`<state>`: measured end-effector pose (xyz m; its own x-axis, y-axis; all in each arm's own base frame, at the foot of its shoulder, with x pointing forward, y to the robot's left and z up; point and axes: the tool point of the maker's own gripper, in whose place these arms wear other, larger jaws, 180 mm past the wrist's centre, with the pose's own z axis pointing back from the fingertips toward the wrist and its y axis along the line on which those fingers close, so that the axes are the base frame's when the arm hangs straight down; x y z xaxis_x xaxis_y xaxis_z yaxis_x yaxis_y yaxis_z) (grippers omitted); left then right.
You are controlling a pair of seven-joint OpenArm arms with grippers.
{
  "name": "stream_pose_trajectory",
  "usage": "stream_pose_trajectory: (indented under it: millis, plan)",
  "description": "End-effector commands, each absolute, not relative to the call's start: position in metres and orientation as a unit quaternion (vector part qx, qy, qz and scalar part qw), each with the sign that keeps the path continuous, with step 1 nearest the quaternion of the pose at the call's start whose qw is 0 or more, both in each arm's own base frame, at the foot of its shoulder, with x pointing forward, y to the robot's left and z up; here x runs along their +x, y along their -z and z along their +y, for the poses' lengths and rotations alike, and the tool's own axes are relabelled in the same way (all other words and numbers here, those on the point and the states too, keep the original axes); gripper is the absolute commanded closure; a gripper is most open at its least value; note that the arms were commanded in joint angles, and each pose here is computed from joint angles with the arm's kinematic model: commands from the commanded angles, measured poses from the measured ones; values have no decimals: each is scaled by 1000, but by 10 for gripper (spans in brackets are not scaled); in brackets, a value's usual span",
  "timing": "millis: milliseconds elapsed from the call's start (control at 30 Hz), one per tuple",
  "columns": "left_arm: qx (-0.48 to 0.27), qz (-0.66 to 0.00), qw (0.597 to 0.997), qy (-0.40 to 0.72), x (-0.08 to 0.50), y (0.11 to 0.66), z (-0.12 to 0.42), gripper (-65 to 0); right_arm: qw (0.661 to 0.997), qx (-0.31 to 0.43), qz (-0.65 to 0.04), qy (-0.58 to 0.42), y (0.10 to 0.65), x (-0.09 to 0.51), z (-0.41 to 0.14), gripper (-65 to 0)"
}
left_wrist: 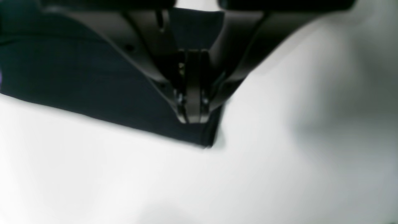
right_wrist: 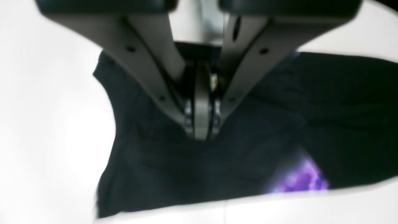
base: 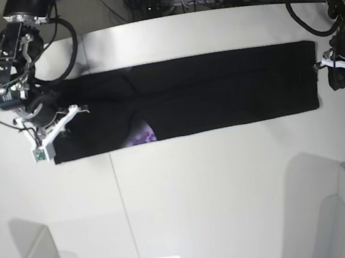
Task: Fold the T-shirt properly
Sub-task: 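Grasp the folded strip's ends with both grippers and pull it straight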
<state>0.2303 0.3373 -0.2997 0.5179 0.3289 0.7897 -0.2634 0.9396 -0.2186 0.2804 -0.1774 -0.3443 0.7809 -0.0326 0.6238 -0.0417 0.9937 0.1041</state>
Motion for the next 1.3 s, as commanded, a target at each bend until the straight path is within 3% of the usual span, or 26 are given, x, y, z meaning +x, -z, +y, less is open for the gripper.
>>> stream_pose_trajectory:
  millis: [0, 100, 267, 333, 733, 1100, 1167, 1267]
  plan:
    - [-24, -478, 862, -168, 226, 285, 348, 0, 936, 50, -348, 1, 336, 285, -181, 0]
    - [-15, -482, 856, -187, 212, 282, 363, 0, 939, 51, -341, 2, 340, 283, -181, 0]
    - [-1, -481, 853, -201, 197, 286, 373, -500, 939, 54, -338, 3, 342, 282, -179, 0]
    - [-3, -478, 854, -207, 196, 292, 377, -650, 939, 54, -338, 3, 342, 282, -178, 0]
    - [-88, -418, 875, -229, 220, 379, 358, -624, 942, 54, -331, 3, 346, 276, -178, 0]
    - [-114, -394, 874, -259, 225, 412, 353, -620, 944, 54, -325, 3, 349, 271, -178, 0]
    - [-115, -393, 875, -259, 225, 413, 353, -571, 944, 54, -325, 3, 349, 271, -178, 0]
    - [-115, -389, 875, -262, 223, 416, 353, -406, 944, 54, -325, 3, 349, 271, -178, 0]
